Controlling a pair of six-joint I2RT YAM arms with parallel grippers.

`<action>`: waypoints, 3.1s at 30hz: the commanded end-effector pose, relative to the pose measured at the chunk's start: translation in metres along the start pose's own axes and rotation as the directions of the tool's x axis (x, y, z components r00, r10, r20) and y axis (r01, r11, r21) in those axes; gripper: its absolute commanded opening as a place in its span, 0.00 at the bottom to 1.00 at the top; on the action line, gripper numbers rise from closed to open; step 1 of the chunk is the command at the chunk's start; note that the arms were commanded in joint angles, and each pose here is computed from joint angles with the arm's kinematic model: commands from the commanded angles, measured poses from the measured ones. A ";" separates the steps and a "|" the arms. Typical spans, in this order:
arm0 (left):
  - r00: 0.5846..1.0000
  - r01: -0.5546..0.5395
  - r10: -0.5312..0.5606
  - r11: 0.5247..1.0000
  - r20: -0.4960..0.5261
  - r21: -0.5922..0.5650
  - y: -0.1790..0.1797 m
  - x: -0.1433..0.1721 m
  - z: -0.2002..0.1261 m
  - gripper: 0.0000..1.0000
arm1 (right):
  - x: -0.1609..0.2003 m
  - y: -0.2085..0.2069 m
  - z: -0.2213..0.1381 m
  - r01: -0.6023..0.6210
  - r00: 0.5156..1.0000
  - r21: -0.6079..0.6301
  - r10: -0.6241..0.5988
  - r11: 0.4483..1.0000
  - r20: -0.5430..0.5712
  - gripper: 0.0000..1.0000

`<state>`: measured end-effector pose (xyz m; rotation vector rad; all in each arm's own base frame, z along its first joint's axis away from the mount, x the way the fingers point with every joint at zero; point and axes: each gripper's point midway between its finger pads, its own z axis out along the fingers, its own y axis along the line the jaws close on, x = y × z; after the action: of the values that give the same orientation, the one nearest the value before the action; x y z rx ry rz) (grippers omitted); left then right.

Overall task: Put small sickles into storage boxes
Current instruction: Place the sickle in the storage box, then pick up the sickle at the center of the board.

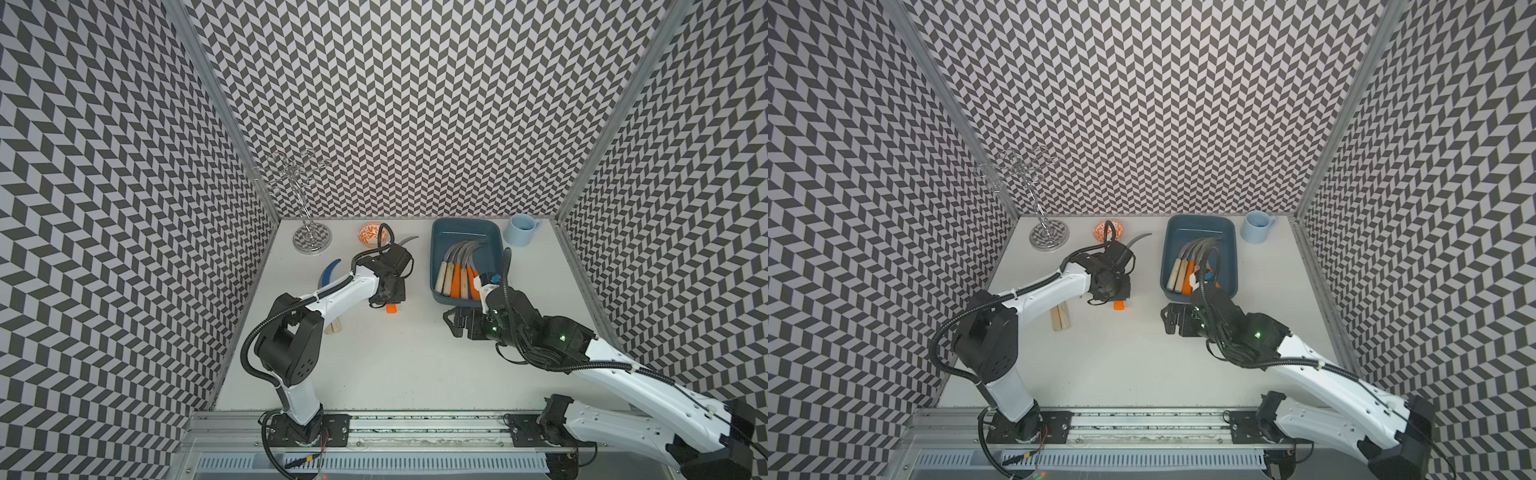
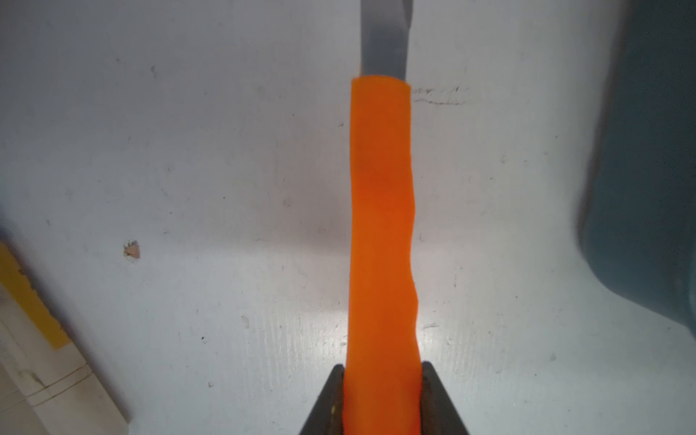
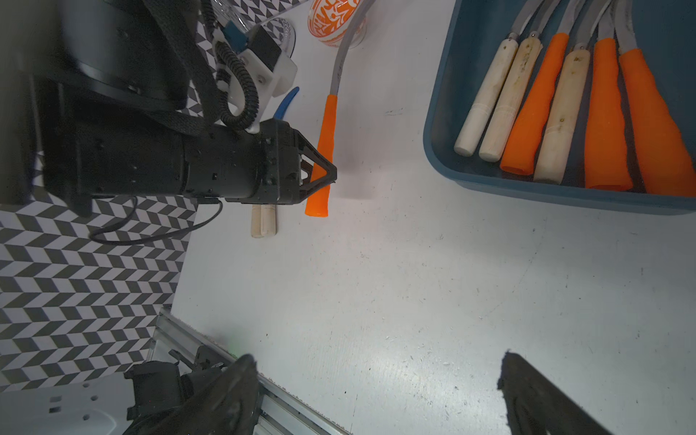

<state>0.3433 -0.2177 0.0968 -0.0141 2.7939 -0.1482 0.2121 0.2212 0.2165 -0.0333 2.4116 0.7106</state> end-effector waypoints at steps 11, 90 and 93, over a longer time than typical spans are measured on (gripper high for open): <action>0.998 -0.052 0.051 0.997 0.027 0.059 -0.066 -0.043 -0.020 0.00 | -0.036 -0.012 -0.015 0.014 0.999 0.028 -0.015 1.000 0.033 1.00; 0.993 -0.013 -0.008 0.985 0.117 0.173 -0.091 -0.054 -0.051 1.00 | -0.032 -0.014 -0.025 0.002 1.000 -0.051 -0.001 0.999 0.013 1.00; 0.993 0.010 -0.028 0.987 0.113 0.159 -0.069 -0.044 -0.052 1.00 | -0.023 0.000 -0.021 0.014 1.000 -0.068 -0.014 0.998 0.001 1.00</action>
<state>0.3628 -0.2932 0.1485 0.0462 2.7325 -0.3383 0.2127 0.1965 0.2276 -0.1110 2.4550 0.7573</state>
